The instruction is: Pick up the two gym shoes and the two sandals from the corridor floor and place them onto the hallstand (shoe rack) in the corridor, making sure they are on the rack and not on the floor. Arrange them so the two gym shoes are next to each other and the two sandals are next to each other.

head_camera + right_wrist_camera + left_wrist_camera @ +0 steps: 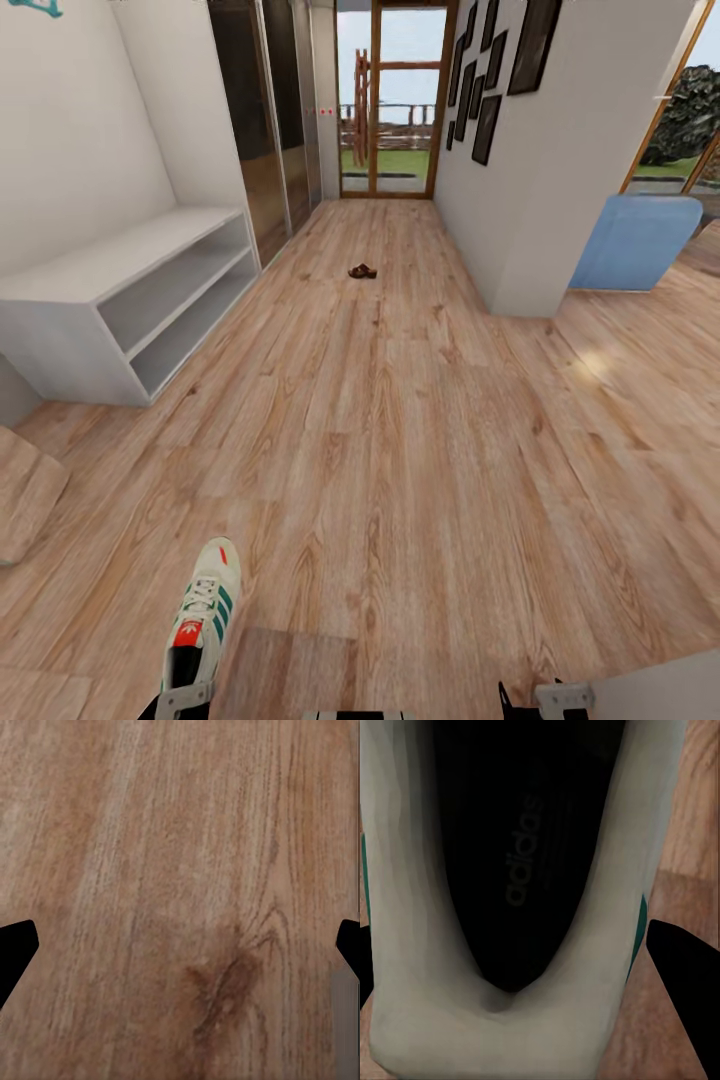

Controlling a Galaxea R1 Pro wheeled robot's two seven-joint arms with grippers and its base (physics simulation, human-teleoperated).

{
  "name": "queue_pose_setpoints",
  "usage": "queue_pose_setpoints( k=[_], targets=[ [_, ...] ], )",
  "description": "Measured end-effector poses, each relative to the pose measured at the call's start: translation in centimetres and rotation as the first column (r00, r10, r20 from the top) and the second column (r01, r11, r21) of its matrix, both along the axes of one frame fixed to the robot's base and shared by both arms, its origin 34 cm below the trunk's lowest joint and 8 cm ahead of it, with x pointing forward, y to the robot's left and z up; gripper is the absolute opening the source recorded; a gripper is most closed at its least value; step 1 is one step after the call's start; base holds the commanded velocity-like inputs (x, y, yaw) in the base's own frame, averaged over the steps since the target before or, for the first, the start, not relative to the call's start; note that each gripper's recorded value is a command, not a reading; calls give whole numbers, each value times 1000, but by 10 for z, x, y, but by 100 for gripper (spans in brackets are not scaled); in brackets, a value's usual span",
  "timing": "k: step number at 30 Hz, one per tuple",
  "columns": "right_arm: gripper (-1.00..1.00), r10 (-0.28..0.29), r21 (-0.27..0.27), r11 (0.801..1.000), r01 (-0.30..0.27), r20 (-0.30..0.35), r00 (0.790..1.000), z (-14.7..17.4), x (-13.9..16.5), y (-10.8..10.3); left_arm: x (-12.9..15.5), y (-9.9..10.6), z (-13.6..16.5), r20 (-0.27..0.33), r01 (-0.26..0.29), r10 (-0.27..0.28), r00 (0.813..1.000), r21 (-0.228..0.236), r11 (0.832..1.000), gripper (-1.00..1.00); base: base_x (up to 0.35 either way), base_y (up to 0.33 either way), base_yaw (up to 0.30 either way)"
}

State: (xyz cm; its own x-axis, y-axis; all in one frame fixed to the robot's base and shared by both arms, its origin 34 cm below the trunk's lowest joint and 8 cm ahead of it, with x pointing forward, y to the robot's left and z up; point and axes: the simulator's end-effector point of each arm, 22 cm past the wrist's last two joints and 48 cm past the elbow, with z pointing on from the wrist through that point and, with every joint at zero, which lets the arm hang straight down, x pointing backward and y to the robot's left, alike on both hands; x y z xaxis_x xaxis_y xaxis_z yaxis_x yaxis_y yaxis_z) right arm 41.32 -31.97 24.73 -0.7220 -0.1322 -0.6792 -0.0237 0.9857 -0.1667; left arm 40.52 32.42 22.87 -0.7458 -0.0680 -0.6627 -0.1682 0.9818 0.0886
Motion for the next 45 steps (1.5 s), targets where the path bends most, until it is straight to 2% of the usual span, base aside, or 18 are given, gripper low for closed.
queue_pose_setpoints(
  k=[25,39,45],
  targets=[
    [100,2,0,1000,-2,29,1000,64,22,0,22,0,64,27,0,0,1000,0,1000,-100,0,0,29],
    [100,0,0,1000,0,42,999,69,26,0,26,0,67,39,-1,1,999,0,1000,-100,3,0,0],
    [100,0,0,1000,0,42,999,69,26,0,26,0,68,39,-1,1,999,0,1000,-100,205,0,0]
  ],
)
